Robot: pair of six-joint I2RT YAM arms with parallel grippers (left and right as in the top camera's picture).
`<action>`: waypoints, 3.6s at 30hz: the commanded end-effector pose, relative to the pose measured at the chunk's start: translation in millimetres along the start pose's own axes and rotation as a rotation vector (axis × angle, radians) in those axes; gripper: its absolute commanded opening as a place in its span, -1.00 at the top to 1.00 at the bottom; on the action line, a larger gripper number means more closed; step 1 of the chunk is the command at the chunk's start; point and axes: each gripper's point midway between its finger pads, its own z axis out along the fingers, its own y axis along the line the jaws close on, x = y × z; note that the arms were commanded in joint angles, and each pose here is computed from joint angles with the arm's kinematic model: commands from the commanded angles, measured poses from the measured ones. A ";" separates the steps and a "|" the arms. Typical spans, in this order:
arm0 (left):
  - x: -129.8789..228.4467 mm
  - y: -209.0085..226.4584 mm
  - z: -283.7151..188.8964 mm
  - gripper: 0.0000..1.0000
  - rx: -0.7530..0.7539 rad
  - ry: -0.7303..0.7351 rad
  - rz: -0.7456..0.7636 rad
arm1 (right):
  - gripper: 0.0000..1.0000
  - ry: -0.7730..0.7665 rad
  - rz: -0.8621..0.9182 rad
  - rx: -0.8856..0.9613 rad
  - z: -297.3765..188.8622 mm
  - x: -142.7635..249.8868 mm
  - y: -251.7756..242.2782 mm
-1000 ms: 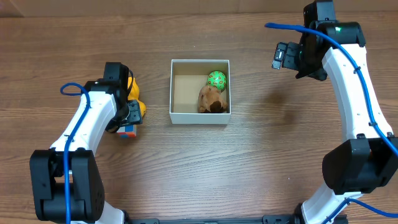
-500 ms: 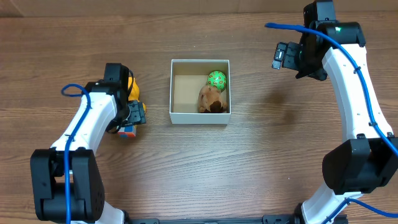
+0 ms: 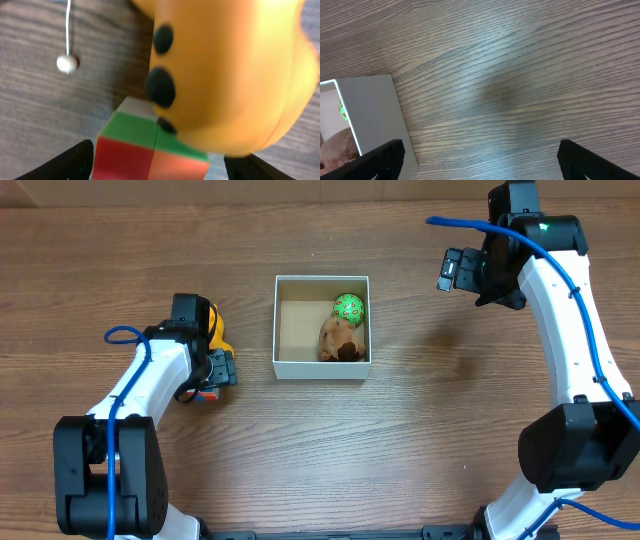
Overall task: Pack container
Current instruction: 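Close the left gripper on the colored cube beside the yellow dog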
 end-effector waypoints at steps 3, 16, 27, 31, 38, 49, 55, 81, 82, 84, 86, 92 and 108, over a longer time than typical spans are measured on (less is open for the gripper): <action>10.3 -1.5 14.8 -0.66 0.012 0.011 0.003 | -1.00 -0.042 0.009 -0.002 -13.3 -6.4 -1.9; 6.9 1.9 18.1 -0.60 -0.009 -0.012 0.012 | -1.00 -0.042 0.009 -0.002 -13.3 -6.4 -1.9; 11.2 1.6 31.3 -0.66 -0.016 0.019 0.023 | -1.00 -0.042 0.009 -0.002 -13.3 -6.4 -1.9; 14.4 2.0 37.0 -0.65 -0.021 0.038 0.025 | -1.00 -0.042 0.009 -0.002 -13.3 -6.4 -1.9; 10.1 2.5 32.7 -0.25 -0.027 0.035 0.040 | -1.00 -0.042 0.009 -0.002 -13.3 -6.4 -1.9; -5.5 1.2 4.3 -0.17 -0.034 0.060 0.043 | -1.00 -0.042 0.009 -0.002 -13.3 -6.4 -1.9; -16.8 0.0 -14.2 -0.15 -0.033 0.061 0.043 | -1.00 -0.042 0.009 -0.002 -13.3 -6.4 -1.9; 6.4 -2.7 20.7 -0.47 -0.004 0.065 0.015 | -1.00 -0.042 0.009 -0.002 -13.3 -6.4 -1.9; 6.2 -2.9 22.3 -0.47 -0.003 0.059 0.014 | -1.00 -0.042 0.009 -0.002 -13.3 -6.4 -1.8; 6.3 -2.9 24.2 -0.47 -0.002 0.054 0.014 | -1.00 -0.042 0.009 -0.002 -13.3 -6.5 -2.0; 5.9 -3.1 24.8 -0.47 -0.001 0.050 0.014 | -1.00 -0.042 0.009 -0.002 -13.3 -6.4 -1.9; 6.2 -3.1 25.3 -0.44 -0.001 0.050 0.014 | -1.00 -0.042 0.009 -0.002 -13.1 -6.4 -1.9; 14.0 -1.3 29.8 0.06 -0.006 0.064 0.019 | -1.00 -0.042 0.009 -0.002 -13.3 -6.4 -1.9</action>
